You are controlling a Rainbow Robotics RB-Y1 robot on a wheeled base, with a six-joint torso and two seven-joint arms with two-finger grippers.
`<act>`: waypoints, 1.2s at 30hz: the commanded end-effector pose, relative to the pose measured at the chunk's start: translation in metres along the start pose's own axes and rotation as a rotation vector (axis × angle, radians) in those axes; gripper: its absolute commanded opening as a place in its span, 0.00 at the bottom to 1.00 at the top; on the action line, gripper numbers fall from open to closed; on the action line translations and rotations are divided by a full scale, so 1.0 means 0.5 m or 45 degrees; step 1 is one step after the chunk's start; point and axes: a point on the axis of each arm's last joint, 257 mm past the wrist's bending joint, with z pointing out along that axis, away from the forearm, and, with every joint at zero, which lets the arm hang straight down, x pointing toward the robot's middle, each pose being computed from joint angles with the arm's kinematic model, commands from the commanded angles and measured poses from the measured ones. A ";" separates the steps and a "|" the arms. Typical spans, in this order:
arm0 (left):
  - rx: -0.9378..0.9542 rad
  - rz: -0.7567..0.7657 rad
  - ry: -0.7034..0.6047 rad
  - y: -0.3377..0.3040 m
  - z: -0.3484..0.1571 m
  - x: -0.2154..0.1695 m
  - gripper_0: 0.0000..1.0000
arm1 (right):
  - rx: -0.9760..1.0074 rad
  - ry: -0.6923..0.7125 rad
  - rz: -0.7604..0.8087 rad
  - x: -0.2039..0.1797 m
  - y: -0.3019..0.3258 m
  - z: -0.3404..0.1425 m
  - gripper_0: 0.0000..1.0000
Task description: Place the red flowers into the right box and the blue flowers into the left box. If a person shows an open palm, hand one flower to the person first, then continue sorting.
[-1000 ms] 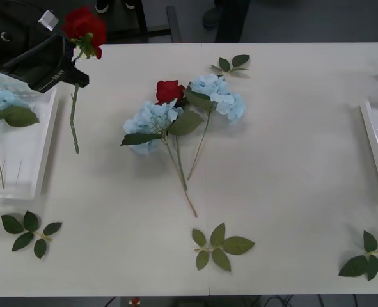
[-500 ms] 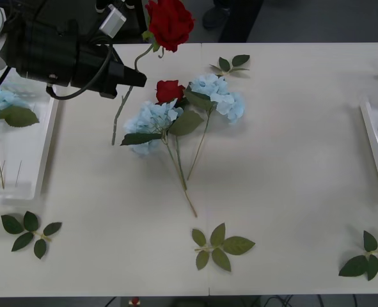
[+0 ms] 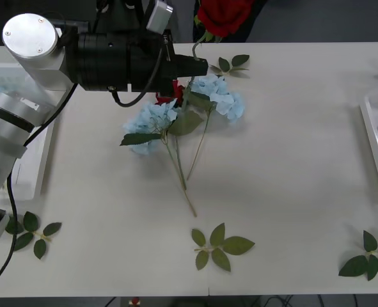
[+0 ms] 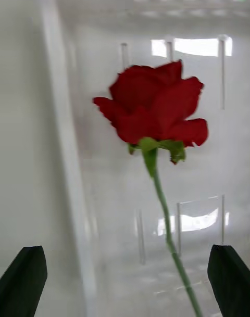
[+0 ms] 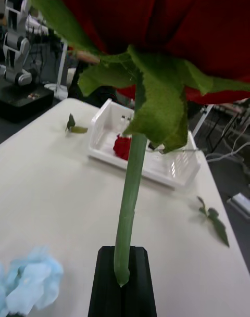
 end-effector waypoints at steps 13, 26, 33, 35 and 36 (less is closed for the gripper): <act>0.004 -0.106 -0.129 -0.022 0.007 0.029 0.00 | -0.576 -0.267 -0.064 -0.158 0.298 -0.148 0.90; 0.003 -0.124 -0.144 -0.022 0.003 0.026 0.00 | -1.237 -0.585 -0.346 -0.174 0.558 -0.238 0.90; 0.004 -0.126 -0.148 -0.022 0.002 0.025 0.00 | -1.506 -0.594 -0.382 -0.121 0.632 -0.234 0.90; 0.005 -0.127 -0.149 -0.022 0.002 0.024 0.00 | -1.584 -0.583 -0.361 -0.106 0.648 -0.238 0.90; 0.004 -0.129 -0.149 -0.022 0.002 0.025 0.00 | -1.632 -0.579 -0.350 -0.098 0.657 -0.241 0.90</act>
